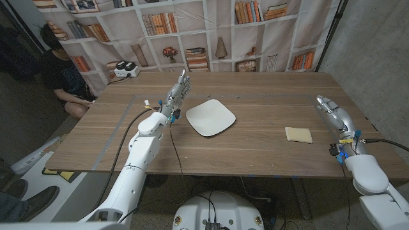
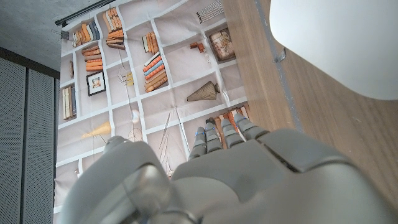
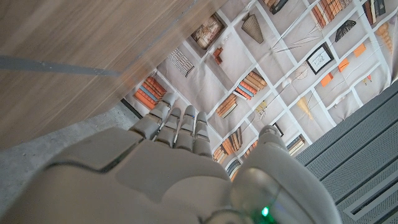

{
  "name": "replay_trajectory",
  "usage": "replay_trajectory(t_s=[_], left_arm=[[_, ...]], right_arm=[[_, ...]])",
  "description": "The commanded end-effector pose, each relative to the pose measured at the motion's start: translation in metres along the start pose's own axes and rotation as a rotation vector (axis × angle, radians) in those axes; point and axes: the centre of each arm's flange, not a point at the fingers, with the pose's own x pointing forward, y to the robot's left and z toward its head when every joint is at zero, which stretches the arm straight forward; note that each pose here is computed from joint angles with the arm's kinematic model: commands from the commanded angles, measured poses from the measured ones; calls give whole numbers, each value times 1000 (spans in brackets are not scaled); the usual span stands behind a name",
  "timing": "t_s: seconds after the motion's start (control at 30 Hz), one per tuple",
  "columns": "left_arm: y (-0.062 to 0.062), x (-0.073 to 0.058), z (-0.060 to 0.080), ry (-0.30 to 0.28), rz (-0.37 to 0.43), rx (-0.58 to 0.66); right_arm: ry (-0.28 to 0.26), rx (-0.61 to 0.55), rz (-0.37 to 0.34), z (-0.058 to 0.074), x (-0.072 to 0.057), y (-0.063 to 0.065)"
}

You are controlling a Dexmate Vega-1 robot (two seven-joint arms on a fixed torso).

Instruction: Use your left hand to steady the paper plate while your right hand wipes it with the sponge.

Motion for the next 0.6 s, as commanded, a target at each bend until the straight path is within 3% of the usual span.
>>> replay_trajectory(t_s=[0.03, 0.3, 0.6], left_arm=[[-4, 4, 0, 6, -15, 4], [-6, 4, 2, -9, -53, -59], [-3, 7, 7, -9, -40, -24]], right_arm=[[-9, -104, 0, 2, -16, -3], [-25, -198, 1, 5, -16, -3], [-39, -298, 17, 7, -13, -4]])
